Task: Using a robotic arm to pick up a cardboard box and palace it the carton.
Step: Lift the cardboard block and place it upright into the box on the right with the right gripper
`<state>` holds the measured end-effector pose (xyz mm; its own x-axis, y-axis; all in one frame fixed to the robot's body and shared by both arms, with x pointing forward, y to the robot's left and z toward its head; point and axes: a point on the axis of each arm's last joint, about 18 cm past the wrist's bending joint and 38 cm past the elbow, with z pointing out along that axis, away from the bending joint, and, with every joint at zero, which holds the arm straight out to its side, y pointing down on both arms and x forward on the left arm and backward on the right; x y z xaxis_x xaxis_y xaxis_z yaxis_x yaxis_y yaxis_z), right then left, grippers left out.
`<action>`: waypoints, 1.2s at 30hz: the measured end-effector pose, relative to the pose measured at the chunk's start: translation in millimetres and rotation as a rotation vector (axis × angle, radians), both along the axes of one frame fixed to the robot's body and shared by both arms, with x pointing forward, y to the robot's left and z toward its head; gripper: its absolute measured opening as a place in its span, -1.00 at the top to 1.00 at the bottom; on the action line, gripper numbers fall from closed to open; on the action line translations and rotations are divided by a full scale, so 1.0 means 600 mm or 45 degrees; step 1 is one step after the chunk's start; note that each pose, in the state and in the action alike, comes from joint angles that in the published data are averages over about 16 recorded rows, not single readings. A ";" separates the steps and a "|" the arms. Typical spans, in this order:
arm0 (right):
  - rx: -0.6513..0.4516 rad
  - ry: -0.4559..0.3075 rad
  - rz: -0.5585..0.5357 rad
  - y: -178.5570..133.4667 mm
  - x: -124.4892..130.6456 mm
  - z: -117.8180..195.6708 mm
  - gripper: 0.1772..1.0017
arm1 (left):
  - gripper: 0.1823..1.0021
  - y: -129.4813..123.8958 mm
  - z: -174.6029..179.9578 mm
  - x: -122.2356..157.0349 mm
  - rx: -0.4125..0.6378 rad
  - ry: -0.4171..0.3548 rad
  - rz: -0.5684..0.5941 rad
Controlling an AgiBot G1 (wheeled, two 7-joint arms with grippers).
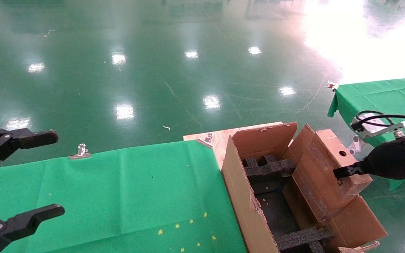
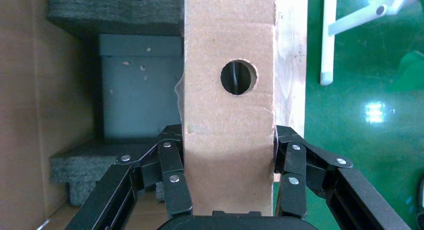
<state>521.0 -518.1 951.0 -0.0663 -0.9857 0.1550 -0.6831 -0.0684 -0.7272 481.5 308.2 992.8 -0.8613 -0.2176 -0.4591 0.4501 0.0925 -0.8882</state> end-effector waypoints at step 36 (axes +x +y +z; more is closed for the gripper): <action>-0.107 -0.004 -0.117 0.030 0.082 -0.084 0.59 | -1.00 0.000 0.000 0.000 0.000 0.000 0.000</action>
